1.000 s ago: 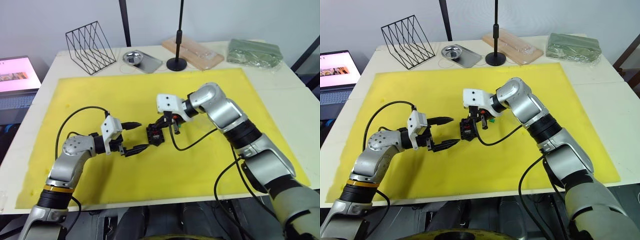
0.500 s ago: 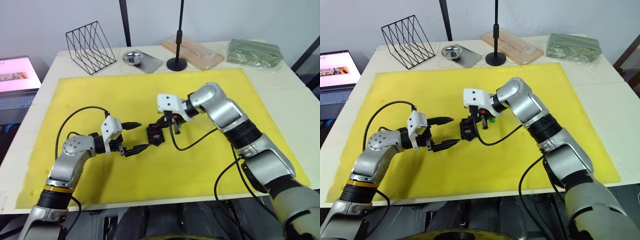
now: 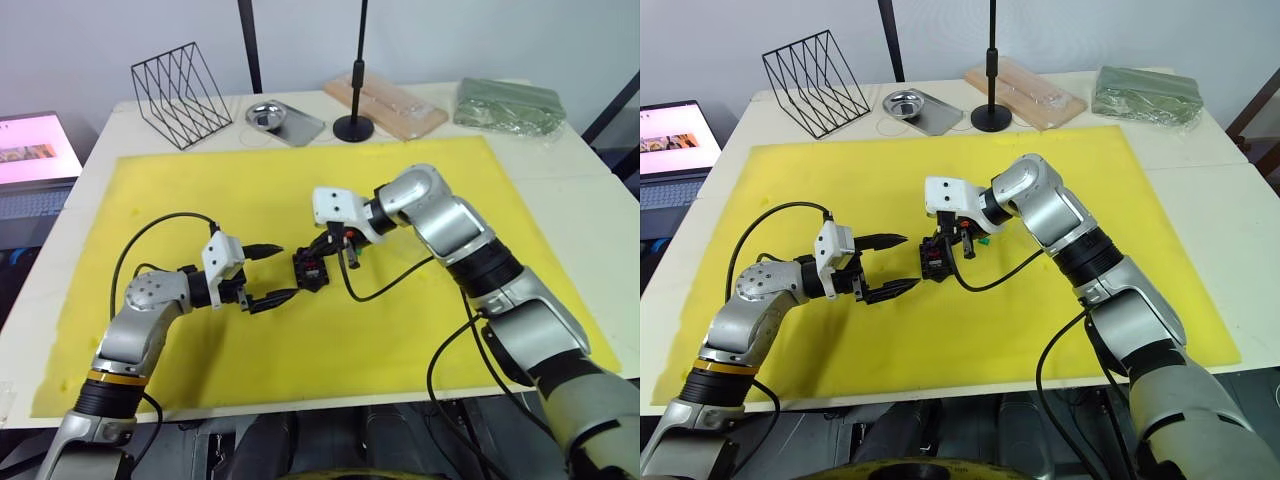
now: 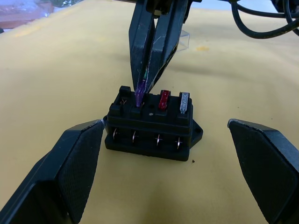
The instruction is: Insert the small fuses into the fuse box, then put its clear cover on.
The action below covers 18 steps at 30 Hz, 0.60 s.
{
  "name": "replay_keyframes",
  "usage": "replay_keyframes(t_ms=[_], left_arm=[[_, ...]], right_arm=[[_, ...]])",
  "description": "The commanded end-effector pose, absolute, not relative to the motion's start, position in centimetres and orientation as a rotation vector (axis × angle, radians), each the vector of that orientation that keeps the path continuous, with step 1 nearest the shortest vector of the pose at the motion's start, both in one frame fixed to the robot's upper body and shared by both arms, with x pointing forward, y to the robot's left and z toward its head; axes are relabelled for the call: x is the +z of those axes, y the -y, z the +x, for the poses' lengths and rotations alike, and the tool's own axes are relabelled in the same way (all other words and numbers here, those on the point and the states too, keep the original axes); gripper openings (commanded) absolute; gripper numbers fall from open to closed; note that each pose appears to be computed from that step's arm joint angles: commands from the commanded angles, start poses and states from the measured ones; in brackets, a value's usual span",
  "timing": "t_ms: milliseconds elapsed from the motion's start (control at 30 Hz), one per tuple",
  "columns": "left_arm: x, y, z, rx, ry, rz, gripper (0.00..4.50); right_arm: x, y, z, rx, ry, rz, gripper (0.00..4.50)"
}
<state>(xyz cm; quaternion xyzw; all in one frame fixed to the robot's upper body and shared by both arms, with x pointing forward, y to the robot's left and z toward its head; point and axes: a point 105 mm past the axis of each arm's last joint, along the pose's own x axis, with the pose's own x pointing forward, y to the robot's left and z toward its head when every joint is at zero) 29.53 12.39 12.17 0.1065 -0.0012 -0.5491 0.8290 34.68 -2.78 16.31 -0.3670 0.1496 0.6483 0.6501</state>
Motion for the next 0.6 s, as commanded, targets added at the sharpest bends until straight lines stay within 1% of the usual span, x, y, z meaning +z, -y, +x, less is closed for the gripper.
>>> replay_keyframes(t_ms=[33, 600], left_arm=[[13.0, -12.61, 29.52, -1.158, 0.039, 0.254, 4.5], [13.01, -12.45, 29.65, -1.16, 0.04, 0.252, 4.5]], right_arm=[[16.72, 2.35, 34.47, 1.491, -0.308, -0.853, 0.03], [16.26, 2.43, 34.59, 1.482, -0.339, -0.894, 0.03]])
